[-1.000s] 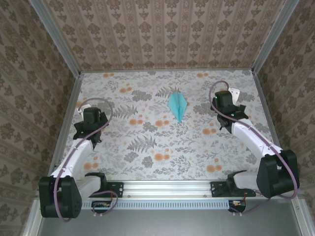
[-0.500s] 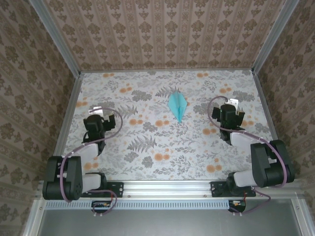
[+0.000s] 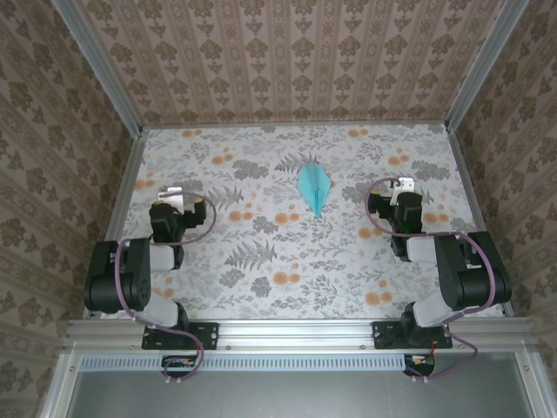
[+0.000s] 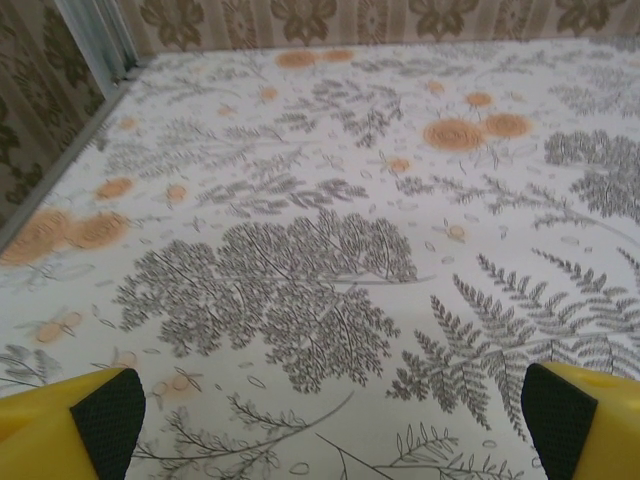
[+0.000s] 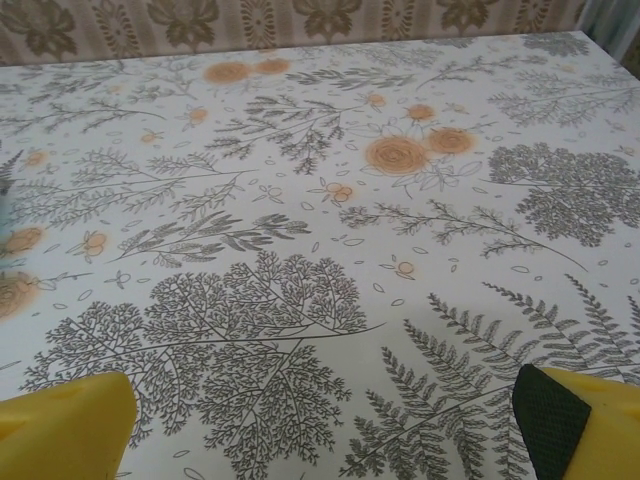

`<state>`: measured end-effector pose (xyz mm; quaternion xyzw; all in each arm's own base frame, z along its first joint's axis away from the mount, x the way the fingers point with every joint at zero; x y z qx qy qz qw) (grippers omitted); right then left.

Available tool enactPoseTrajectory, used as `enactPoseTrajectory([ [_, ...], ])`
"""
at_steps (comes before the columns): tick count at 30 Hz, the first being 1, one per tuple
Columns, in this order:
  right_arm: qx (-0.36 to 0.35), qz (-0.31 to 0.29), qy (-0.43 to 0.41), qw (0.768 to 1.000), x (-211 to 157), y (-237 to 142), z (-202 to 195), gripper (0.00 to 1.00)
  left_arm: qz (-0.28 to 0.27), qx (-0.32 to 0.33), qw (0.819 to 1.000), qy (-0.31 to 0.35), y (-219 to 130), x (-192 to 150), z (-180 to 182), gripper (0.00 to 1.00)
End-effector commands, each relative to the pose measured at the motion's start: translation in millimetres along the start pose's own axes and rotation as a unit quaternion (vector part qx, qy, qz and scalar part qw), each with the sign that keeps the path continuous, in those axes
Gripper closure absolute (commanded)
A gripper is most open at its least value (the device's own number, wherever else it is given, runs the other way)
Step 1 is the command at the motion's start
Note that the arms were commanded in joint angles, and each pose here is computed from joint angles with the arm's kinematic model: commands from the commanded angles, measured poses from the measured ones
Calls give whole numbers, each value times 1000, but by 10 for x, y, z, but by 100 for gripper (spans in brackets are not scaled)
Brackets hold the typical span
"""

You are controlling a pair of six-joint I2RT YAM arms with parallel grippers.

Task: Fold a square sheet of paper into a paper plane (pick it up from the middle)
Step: Reset both arms

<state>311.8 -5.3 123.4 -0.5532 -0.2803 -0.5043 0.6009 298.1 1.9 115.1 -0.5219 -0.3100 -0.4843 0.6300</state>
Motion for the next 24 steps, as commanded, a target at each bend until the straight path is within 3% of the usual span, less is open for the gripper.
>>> enactPoseTrajectory([
  [1, 28, -20, -8, 999, 49, 7, 46, 0, -24, -2, 1000, 11, 57, 126, 31, 0],
  [4, 28, -20, -8, 999, 52, 10, 51, 0, 1, 23, 999, 25, 122, 170, 7, 0],
  [24, 30, -21, -8, 999, 44, -3, 50, 0, 0, 9, 999, 30, 131, 181, -19, 0],
])
Point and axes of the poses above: each hand's point on the last joint's axis, 136 mm out from that joint toward the fingers, its own y axis out along the fingers, its own z axis along the line the jaws close on, x = y × z, the point moved 9 cm from there along -y, back along the fingers, and after that the axes turned 14 degrees about y, right-handed, at the moved point
